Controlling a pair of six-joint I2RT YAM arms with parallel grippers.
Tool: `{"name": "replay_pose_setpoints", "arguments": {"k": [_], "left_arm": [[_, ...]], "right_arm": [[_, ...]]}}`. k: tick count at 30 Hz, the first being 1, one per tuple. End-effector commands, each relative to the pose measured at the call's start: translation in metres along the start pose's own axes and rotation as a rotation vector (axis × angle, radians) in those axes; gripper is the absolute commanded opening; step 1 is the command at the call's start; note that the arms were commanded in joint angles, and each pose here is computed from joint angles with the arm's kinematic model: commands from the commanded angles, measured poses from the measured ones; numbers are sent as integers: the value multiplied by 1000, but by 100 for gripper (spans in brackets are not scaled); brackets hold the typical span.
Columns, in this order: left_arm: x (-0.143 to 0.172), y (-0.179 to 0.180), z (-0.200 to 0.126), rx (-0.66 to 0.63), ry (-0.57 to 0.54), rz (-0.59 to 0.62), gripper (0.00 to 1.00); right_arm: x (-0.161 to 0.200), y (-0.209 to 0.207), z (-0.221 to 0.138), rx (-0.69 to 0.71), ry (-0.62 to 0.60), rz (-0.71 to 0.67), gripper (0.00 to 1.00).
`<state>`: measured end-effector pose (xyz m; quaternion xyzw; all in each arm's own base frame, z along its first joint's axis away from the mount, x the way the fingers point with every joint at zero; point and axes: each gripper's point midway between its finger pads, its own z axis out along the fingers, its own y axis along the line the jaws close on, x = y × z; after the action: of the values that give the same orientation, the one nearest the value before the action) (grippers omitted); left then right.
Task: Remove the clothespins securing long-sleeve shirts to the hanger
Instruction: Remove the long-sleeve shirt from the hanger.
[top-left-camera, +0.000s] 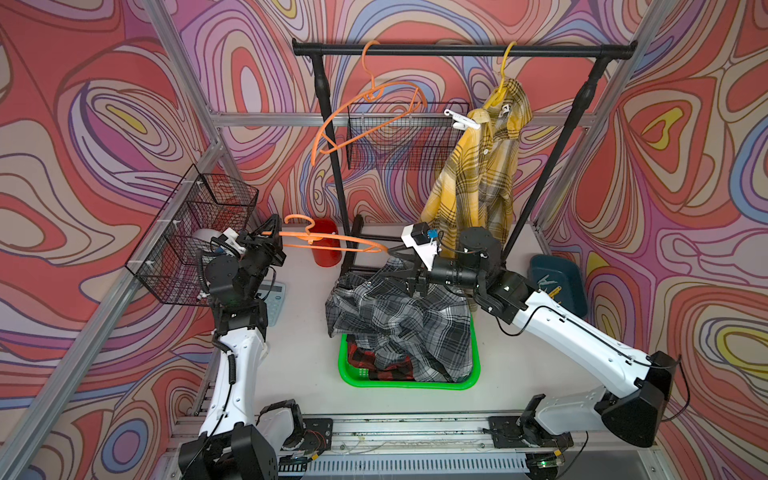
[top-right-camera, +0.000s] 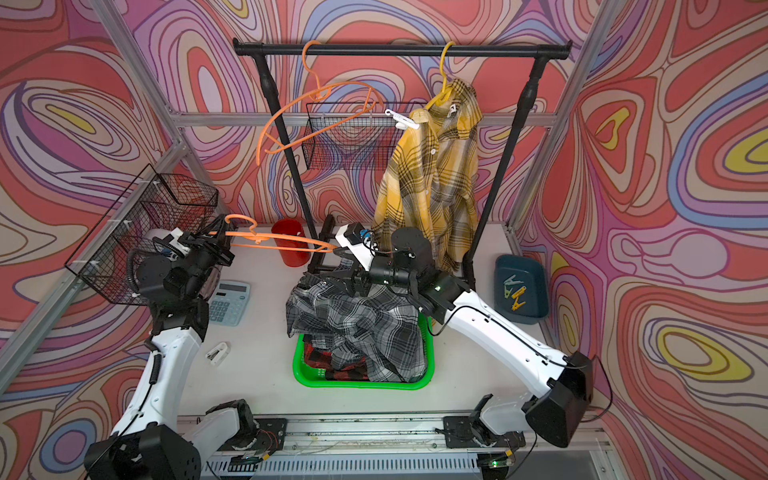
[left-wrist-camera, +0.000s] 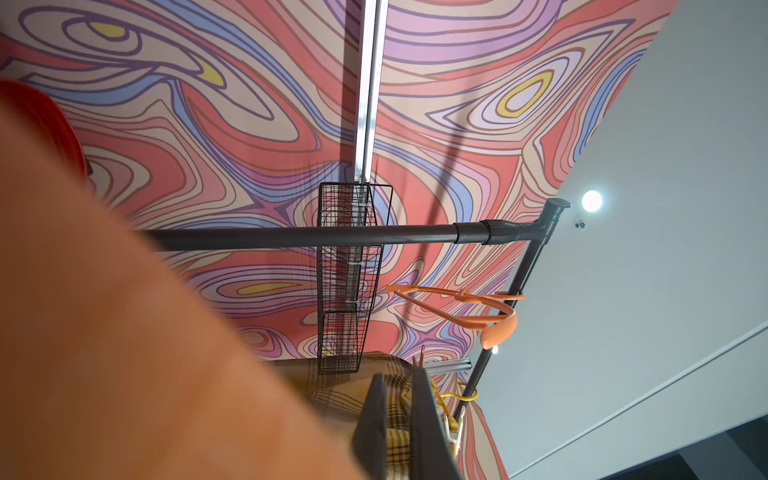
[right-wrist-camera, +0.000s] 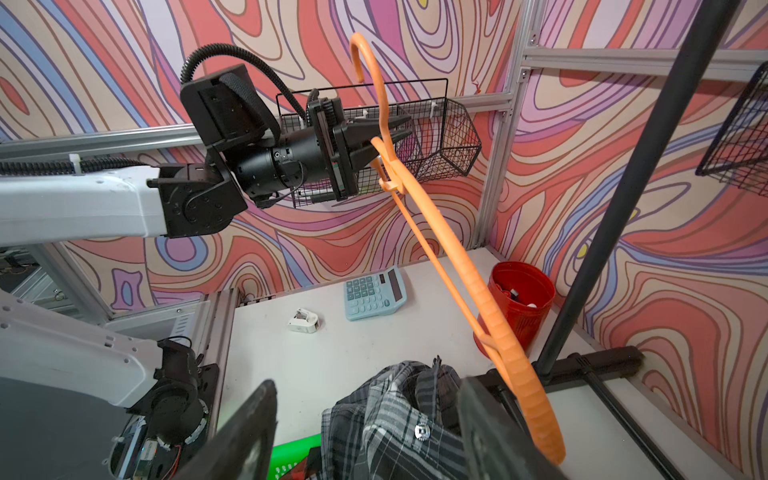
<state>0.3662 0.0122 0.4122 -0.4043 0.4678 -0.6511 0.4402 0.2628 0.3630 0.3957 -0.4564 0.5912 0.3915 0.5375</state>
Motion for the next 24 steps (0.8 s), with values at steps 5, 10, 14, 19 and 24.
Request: {"name": "replay_pose_setpoints", "arguments": {"k": [5, 10, 14, 19, 24], "left_arm": [[9, -23, -5, 113, 63, -72, 0], [12, -26, -7, 118, 75, -70, 0], [12, -20, -8, 110, 75, -84, 0], [9, -13, -11, 100, 62, -96, 0], [12, -20, -11, 113, 74, -86, 0]], "right_arm": [[-19, -3, 10, -17, -50, -81, 70], [-15, -7, 20, -27, -47, -85, 69], [-19, -13, 18, 3, -58, -105, 69], [-32, -15, 4, 28, -71, -141, 69], [-27, -18, 4, 25, -45, -139, 69]]}}
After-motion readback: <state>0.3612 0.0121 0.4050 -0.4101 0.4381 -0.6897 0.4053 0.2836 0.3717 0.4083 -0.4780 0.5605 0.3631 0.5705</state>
